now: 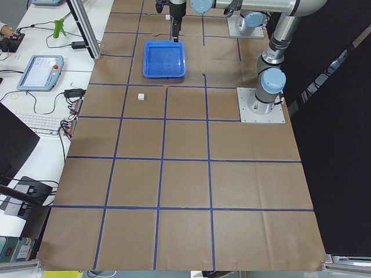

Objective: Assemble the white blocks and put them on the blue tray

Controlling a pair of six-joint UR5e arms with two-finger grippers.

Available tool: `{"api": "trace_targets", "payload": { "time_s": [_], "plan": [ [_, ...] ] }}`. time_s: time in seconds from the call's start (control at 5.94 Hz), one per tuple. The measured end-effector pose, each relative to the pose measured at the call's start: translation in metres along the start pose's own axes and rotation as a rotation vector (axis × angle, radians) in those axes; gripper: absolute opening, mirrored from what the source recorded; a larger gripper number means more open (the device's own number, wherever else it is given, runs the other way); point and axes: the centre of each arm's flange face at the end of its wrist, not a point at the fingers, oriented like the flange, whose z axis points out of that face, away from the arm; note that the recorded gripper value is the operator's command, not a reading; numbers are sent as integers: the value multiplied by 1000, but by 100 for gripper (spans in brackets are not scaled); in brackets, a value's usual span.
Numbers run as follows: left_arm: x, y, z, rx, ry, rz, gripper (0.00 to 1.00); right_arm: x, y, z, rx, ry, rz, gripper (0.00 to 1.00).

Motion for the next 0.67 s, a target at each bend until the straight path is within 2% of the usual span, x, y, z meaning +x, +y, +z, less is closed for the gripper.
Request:
{"api": "trace_targets", "payload": {
  "time_s": [0.67],
  "plan": [
    [-1,0,-2,6,0,-2,99,1,-4,1,-4,1,0,100]
  ]
}}
